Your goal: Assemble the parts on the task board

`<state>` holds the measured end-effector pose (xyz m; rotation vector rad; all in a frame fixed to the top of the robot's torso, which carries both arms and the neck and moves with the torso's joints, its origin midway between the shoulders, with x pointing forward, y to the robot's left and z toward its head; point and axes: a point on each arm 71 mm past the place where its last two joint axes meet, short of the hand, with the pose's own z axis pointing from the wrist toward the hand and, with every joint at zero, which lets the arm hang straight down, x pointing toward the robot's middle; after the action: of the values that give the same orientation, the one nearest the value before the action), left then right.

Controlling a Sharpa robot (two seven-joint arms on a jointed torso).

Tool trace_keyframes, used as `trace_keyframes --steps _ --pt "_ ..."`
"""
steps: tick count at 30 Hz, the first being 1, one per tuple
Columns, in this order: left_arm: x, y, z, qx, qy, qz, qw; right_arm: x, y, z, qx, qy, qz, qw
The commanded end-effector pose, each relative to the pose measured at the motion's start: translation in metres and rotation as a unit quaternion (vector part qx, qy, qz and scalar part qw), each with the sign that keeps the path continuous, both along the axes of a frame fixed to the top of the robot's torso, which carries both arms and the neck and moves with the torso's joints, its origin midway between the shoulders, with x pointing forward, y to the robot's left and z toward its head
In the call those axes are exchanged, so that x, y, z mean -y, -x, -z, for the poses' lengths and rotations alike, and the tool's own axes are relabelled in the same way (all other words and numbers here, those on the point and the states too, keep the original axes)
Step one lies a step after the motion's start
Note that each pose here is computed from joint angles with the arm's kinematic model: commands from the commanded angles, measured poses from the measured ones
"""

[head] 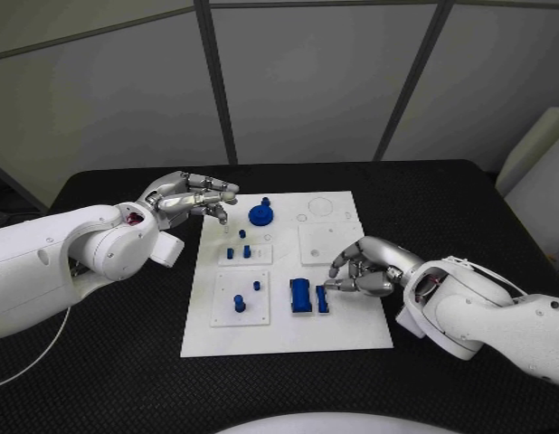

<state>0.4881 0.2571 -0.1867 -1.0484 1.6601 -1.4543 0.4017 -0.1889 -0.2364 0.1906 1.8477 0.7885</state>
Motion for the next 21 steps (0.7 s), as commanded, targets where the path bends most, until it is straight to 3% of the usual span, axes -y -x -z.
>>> trace_keyframes --steps 1,8,12,17,21 --pt "-0.002 -0.0026 -0.0022 0.022 0.026 -0.031 0.999 0.008 -0.021 -0.007 -0.021 -0.138 0.017 0.990" --pt "-0.011 -0.0128 0.0037 0.038 0.067 -0.105 0.992 0.019 -0.068 -0.004 -0.055 -0.269 0.056 0.960" --pt "-0.014 -0.0191 0.0108 0.036 0.092 -0.140 0.985 0.017 -0.093 -0.003 -0.054 -0.326 0.069 0.941" --pt "-0.014 -0.0271 0.0219 0.033 0.109 -0.175 0.978 0.018 -0.116 -0.002 -0.038 -0.362 0.086 0.927" --pt "-0.013 -0.0321 0.0273 0.040 0.105 -0.199 0.973 0.020 -0.127 0.001 -0.031 -0.373 0.098 0.922"
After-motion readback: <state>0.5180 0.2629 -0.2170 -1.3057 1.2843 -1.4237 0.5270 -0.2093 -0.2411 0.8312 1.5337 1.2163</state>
